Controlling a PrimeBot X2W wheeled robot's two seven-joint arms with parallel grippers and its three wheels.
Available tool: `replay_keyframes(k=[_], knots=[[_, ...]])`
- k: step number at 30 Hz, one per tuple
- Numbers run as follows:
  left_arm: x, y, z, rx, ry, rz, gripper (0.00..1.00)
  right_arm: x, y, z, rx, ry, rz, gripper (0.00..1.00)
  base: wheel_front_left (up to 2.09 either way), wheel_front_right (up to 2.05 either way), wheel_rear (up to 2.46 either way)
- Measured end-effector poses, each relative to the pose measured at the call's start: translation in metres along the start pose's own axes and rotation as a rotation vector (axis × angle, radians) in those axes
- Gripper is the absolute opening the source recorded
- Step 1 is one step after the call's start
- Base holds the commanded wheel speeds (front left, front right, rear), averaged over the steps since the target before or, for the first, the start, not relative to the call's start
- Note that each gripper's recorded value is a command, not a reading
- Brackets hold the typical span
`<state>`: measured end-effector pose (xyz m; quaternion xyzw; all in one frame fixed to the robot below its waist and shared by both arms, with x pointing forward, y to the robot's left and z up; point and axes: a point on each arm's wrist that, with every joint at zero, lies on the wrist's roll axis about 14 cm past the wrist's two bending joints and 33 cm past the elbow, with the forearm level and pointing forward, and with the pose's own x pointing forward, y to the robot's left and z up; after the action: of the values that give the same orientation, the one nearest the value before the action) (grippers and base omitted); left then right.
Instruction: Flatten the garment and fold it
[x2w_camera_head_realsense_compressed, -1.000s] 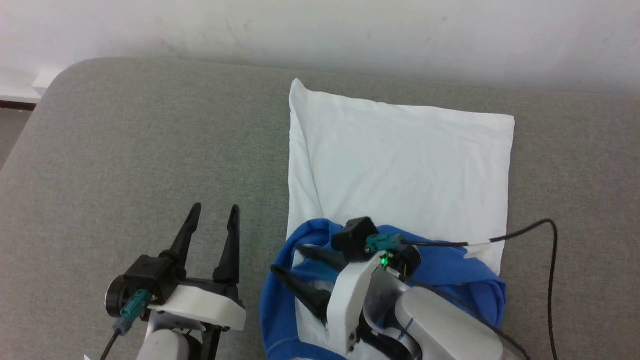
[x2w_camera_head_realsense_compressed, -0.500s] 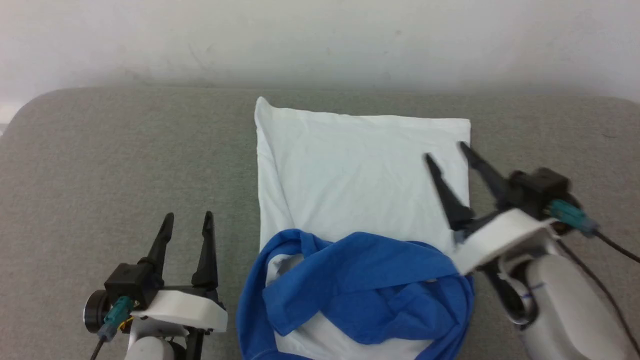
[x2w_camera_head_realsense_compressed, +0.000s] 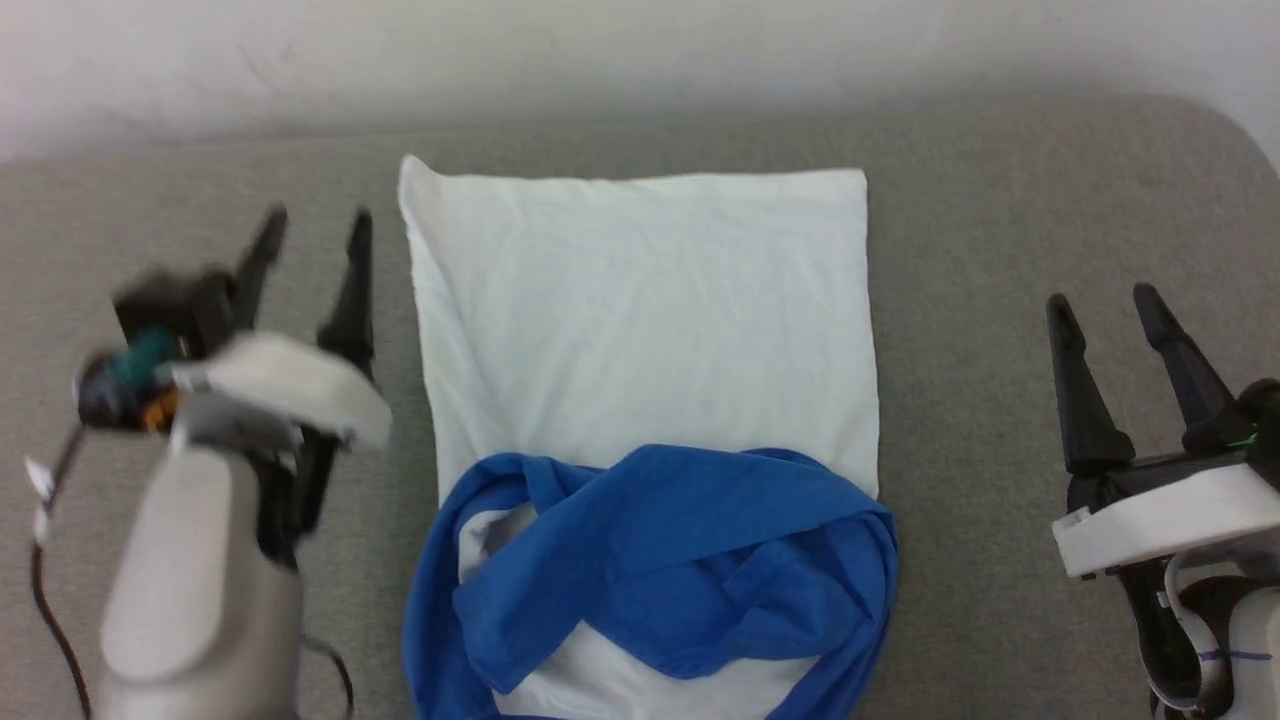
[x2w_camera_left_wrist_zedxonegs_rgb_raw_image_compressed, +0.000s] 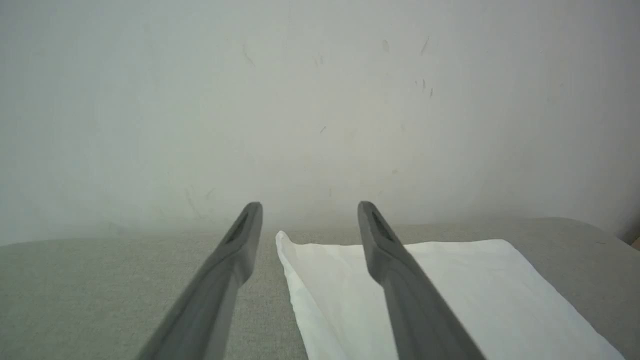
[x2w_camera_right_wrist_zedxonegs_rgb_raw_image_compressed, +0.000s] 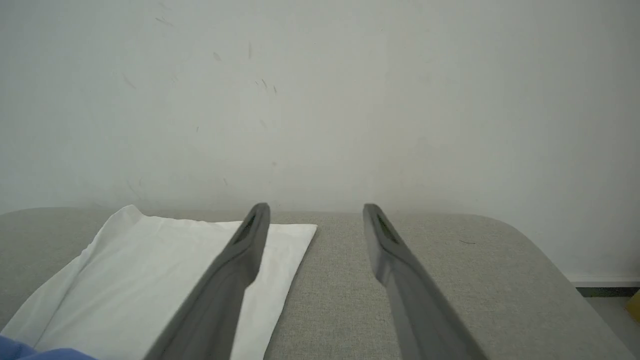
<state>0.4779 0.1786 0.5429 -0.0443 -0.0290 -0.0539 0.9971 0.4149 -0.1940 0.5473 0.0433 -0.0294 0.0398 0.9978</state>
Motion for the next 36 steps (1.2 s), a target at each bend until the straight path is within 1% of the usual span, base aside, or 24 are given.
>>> replay_keyframes(k=[3, 5, 8, 12, 15, 18, 22, 26, 29, 31, 32, 33, 36], knots=[[0.043, -0.003, 0.008, 0.032, 0.047, -0.042, 1.00, 0.004, -0.004, -0.005, 0.007, 0.004, -0.016, 1.00, 0.00, 0.00, 0.00], [0.069, -0.005, 0.004, 0.041, 0.104, -0.065, 1.00, 0.008, -0.007, -0.008, 0.015, 0.003, -0.026, 1.00, 0.00, 0.00, 0.00], [0.100, -0.007, -0.016, 0.047, 0.233, -0.090, 1.00, 0.012, -0.010, -0.016, 0.019, 0.010, -0.039, 1.00, 0.00, 0.00, 0.00], [0.126, -0.006, -0.056, 0.027, 0.462, -0.096, 1.00, 0.015, -0.016, -0.023, 0.032, 0.015, -0.058, 1.00, 0.00, 0.00, 0.00], [0.137, -0.002, -0.085, 0.030, 0.641, -0.090, 1.00, 0.016, -0.019, -0.029, 0.042, 0.020, -0.070, 1.00, 0.00, 0.00, 0.00], [0.145, 0.005, -0.110, 0.029, 0.782, -0.071, 1.00, 0.017, -0.021, -0.039, 0.062, 0.040, -0.078, 1.00, 0.00, 0.00, 0.00], [0.150, 0.011, -0.141, 0.024, 0.919, -0.044, 1.00, 0.016, -0.025, -0.054, 0.095, 0.070, -0.095, 1.00, 0.00, 0.00, 0.00], [0.142, 0.007, -0.178, 0.021, 1.075, -0.038, 1.00, 0.013, -0.036, -0.062, 0.089, 0.082, -0.126, 1.00, 0.00, 0.00, 0.00], [0.143, 0.007, -0.189, 0.049, 1.143, -0.044, 1.00, 0.008, -0.046, -0.069, 0.077, 0.105, -0.154, 1.00, 0.00, 0.00, 0.00], [0.144, 0.005, -0.193, 0.072, 1.172, -0.051, 0.49, 0.005, -0.051, -0.073, 0.070, 0.122, -0.169, 1.00, 0.00, 0.00, 0.00], [0.145, 0.005, -0.195, 0.090, 1.182, -0.054, 0.04, 0.004, -0.054, -0.075, 0.066, 0.127, -0.173, 1.00, 0.00, 0.00, 0.00], [0.145, 0.004, -0.196, 0.099, 1.191, -0.058, 0.00, 0.003, -0.055, -0.076, 0.063, 0.133, -0.175, 1.00, 0.00, 0.00, 0.00], [0.146, -0.002, -0.197, 0.102, 1.184, -0.072, 0.00, 0.006, -0.056, -0.079, 0.064, 0.148, -0.159, 1.00, 0.00, 0.00, 0.00]])
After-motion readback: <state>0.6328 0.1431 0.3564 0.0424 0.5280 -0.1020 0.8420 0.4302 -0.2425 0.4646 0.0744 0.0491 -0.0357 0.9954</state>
